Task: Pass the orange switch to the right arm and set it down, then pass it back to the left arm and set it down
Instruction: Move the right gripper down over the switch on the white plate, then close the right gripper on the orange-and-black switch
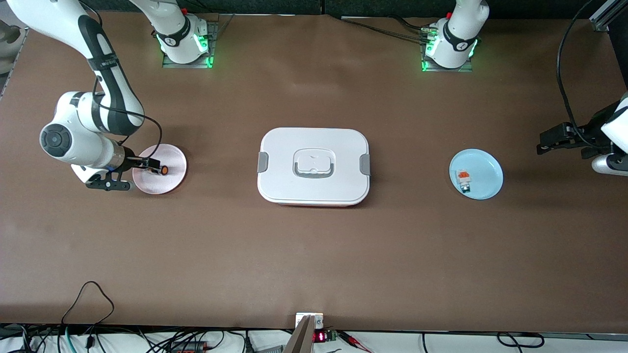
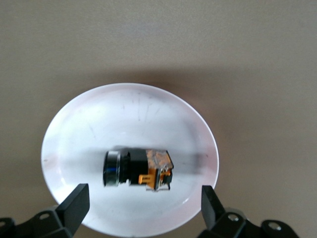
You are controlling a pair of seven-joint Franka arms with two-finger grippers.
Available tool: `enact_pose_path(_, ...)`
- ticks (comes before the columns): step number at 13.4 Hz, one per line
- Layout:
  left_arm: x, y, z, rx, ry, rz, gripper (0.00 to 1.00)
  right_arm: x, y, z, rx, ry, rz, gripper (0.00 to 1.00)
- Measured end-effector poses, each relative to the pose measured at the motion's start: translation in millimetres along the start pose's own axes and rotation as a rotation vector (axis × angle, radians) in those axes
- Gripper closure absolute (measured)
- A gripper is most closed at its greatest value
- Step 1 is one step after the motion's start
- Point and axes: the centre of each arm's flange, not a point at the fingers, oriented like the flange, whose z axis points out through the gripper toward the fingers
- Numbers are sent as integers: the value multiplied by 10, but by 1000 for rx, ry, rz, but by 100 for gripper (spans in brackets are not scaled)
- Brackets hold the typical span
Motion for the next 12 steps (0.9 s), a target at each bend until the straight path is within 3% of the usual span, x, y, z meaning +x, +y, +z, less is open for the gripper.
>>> enact_pose_path(12, 0, 0, 0, 0, 0, 0, 0, 40, -149, 273, 6, 1, 36, 0)
